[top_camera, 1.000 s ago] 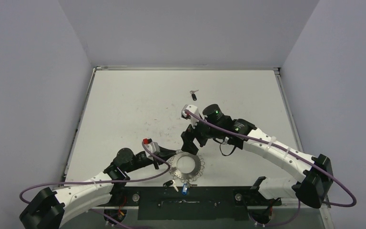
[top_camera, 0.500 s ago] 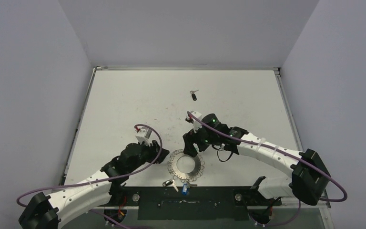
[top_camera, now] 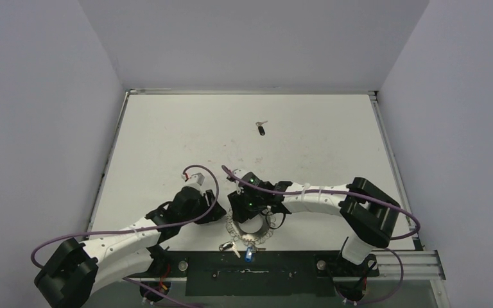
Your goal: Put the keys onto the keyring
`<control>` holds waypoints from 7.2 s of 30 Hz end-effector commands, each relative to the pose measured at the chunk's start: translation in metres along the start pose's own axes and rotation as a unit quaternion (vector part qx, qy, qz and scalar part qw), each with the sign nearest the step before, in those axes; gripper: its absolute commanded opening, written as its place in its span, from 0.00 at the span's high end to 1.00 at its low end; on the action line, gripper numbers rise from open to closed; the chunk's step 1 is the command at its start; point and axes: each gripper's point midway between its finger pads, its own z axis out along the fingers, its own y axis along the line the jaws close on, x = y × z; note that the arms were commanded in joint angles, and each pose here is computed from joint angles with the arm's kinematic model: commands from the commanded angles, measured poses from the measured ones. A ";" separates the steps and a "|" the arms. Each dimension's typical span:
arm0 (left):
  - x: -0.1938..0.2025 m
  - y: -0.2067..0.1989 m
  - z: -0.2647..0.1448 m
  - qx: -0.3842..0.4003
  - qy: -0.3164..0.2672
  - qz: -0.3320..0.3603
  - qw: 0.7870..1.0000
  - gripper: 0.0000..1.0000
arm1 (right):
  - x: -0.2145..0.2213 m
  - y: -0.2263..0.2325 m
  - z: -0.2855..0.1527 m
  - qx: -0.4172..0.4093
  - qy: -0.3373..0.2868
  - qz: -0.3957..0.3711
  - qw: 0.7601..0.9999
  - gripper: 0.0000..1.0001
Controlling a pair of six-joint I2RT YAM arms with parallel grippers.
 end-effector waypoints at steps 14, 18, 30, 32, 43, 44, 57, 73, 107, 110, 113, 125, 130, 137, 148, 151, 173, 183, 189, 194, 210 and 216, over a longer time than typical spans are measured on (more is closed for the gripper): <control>-0.011 -0.015 0.002 0.065 0.033 -0.053 0.996 0.53 | -0.051 0.003 0.016 0.029 -0.067 0.028 0.997 0.65; -0.012 -0.014 0.001 0.065 0.030 -0.051 0.996 0.53 | -0.054 0.004 0.024 0.026 -0.061 0.028 0.997 0.71; -0.015 -0.010 -0.006 0.068 0.010 -0.044 0.997 0.56 | -0.077 0.002 0.014 0.017 -0.071 0.004 0.997 0.86; -0.015 -0.011 -0.006 0.071 0.007 -0.043 0.996 0.56 | -0.078 0.000 0.011 0.019 -0.070 0.001 0.997 0.67; -0.016 -0.010 0.000 0.067 0.010 -0.040 0.997 0.58 | -0.082 0.013 0.006 -0.013 -0.083 0.018 0.996 0.81; -0.015 -0.009 0.001 0.065 0.011 -0.040 0.997 0.58 | -0.082 0.015 0.008 -0.019 -0.083 0.021 0.996 0.81; -0.022 -0.007 0.002 0.062 -0.006 -0.034 0.997 0.59 | -0.070 -0.001 0.030 0.005 -0.052 0.043 0.998 0.66; -0.033 -0.011 0.012 0.070 -0.021 -0.012 0.997 0.59 | -0.079 0.012 0.039 -0.086 -0.065 0.088 0.990 0.84; -0.040 -0.006 0.004 0.085 -0.068 0.055 0.992 0.59 | -0.050 -0.002 0.005 -0.006 -0.069 0.098 0.993 0.60; -0.039 -0.007 0.006 0.088 -0.065 0.050 0.993 0.59 | -0.050 0.005 0.007 -0.024 -0.074 0.103 0.992 0.65; -0.038 -0.008 0.008 0.090 -0.061 0.046 0.993 0.59 | -0.051 0.012 0.015 -0.043 -0.076 0.109 0.990 0.72; -0.028 -0.002 0.017 0.083 -0.043 0.027 0.995 0.61 | -0.053 0.017 0.031 -0.055 -0.075 0.107 0.990 0.71; -0.026 -0.003 0.020 0.085 -0.035 0.025 0.995 0.61 | -0.053 0.015 0.036 -0.051 -0.073 0.109 0.990 0.69; -0.023 -0.002 0.023 0.085 -0.029 0.023 0.996 0.63 | -0.060 0.020 0.040 -0.061 -0.077 0.108 0.989 0.75; -0.030 -0.007 0.011 0.099 -0.049 0.060 0.992 0.67 | -0.063 0.029 0.035 -0.090 -0.082 0.079 0.989 0.79; -0.035 -0.008 0.005 0.100 -0.064 0.069 0.991 0.65 | -0.064 0.034 0.035 -0.107 -0.081 0.065 0.989 0.81; -0.051 -0.019 -0.018 0.109 -0.097 0.097 0.984 0.65 | -0.060 0.013 0.026 -0.042 -0.051 -0.012 0.998 1.00; -0.053 -0.027 -0.024 0.132 -0.103 0.142 0.976 0.65 | -0.074 0.020 -0.011 -0.077 -0.067 -0.012 0.995 1.00; -0.061 -0.048 -0.036 0.187 -0.144 0.202 0.951 0.63 | -0.068 0.022 -0.033 -0.111 -0.051 -0.014 0.992 1.00; -0.063 -0.071 -0.050 0.242 -0.184 0.287 0.909 0.57 | -0.067 0.026 -0.057 -0.127 -0.052 -0.030 0.990 1.00; -0.030 -0.116 -0.065 0.331 -0.257 0.573 0.704 0.56 | -0.051 0.041 -0.100 -0.206 -0.027 -0.082 0.975 1.00; -0.028 -0.125 -0.062 0.346 -0.256 0.594 0.680 0.62 | -0.048 0.050 -0.105 -0.235 -0.018 -0.088 0.968 1.00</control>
